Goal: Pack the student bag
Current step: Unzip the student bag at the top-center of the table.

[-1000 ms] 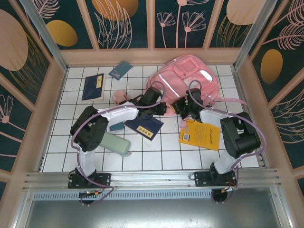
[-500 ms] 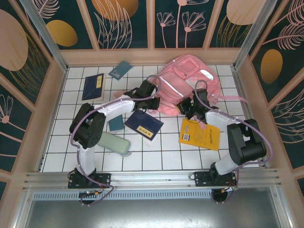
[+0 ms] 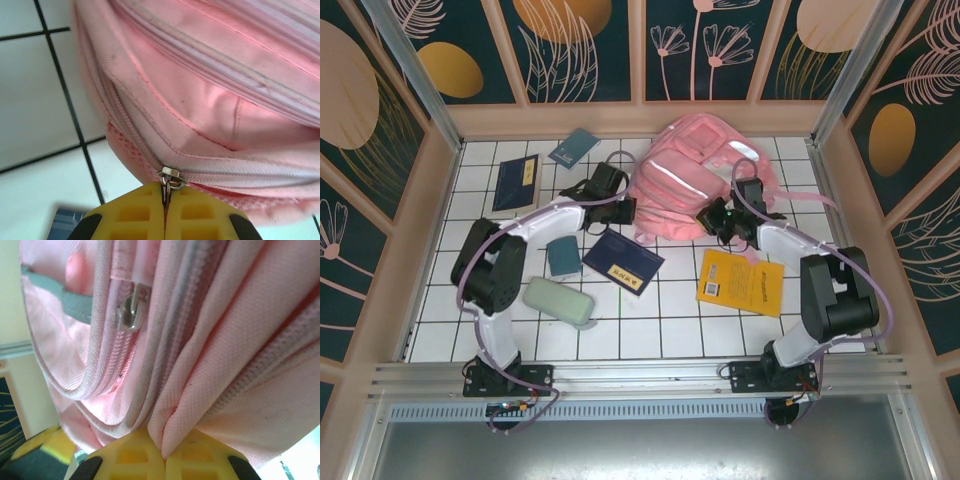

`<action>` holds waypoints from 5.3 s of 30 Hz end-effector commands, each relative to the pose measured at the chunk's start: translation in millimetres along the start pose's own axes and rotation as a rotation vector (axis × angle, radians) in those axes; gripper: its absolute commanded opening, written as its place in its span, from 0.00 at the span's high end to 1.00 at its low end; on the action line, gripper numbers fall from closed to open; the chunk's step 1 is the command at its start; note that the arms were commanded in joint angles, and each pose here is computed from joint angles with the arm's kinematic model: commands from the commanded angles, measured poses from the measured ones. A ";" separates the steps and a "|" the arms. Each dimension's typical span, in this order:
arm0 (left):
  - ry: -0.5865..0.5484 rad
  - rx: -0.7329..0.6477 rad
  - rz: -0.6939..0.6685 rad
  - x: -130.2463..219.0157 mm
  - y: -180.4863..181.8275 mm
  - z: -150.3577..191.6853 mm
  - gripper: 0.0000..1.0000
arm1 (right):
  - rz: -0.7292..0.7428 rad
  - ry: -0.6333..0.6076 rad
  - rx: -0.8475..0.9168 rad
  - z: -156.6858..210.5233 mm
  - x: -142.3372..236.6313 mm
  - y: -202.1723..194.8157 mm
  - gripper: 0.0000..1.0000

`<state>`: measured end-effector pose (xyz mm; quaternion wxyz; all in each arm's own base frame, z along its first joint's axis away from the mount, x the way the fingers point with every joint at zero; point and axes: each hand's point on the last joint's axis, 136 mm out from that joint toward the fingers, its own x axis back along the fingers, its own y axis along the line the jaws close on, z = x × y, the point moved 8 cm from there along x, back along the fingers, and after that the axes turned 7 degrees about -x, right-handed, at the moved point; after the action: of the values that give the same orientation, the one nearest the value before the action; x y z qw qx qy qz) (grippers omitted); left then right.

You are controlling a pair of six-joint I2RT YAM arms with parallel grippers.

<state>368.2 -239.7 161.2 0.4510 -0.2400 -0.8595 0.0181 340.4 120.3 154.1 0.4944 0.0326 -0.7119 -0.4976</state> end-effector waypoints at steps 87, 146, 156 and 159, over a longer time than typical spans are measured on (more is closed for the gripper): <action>0.078 -0.015 0.457 -28.9 -167.8 -21.0 1.00 | 0.025 -0.273 -0.122 -64.5 95.4 -42.0 0.50; 0.094 0.009 -0.164 -48.5 10.3 -55.8 1.00 | 0.072 -0.203 -0.191 -14.8 58.0 -49.2 1.00; 0.013 0.109 -0.361 -71.8 69.7 -84.5 1.00 | 0.081 -0.193 -0.155 -23.3 72.5 -52.1 1.00; -0.012 0.142 -0.363 -83.6 77.1 -97.0 1.00 | 0.080 -0.209 -0.154 -27.8 78.5 -55.2 1.00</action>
<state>458.7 -293.8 139.1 0.4992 -0.2061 -0.8416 -0.0073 303.2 59.3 166.0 0.4516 -0.0256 -0.7031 -0.5487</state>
